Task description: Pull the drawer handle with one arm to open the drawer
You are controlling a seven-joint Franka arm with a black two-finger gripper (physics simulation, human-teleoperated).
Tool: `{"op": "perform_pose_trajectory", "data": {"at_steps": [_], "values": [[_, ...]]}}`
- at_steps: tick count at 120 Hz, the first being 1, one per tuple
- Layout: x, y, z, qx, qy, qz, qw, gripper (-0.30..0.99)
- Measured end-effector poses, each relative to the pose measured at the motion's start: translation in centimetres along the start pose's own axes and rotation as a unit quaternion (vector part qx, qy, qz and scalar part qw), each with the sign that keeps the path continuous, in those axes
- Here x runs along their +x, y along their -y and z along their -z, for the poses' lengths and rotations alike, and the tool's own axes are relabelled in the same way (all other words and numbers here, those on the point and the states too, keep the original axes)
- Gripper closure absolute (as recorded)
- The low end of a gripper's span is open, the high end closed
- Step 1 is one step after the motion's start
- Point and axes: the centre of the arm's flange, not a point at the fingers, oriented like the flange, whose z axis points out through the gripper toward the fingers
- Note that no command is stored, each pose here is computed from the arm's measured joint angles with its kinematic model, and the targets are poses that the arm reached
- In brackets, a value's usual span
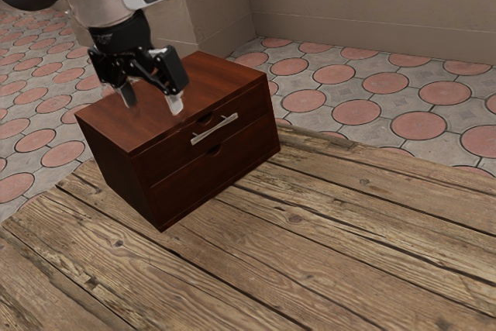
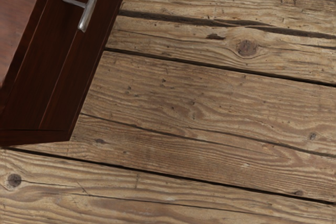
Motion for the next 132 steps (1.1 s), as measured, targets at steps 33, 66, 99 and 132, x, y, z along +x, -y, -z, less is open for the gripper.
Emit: {"op": "perform_pose_trajectory", "data": {"at_steps": [33,66,99,132], "values": [[1.6,-4.6,1.9,0.064,-0.057,-0.046,0.995,0.0],[9.2,1.3,-6.5,0.133,-0.062,-0.071,0.987,0.0],[11.1,-0.1,-12.0,0.144,-0.047,-0.138,0.979,0.0],[11.0,-2.2,-16.7,0.143,-0.03,-0.191,0.971,0.0]]}}
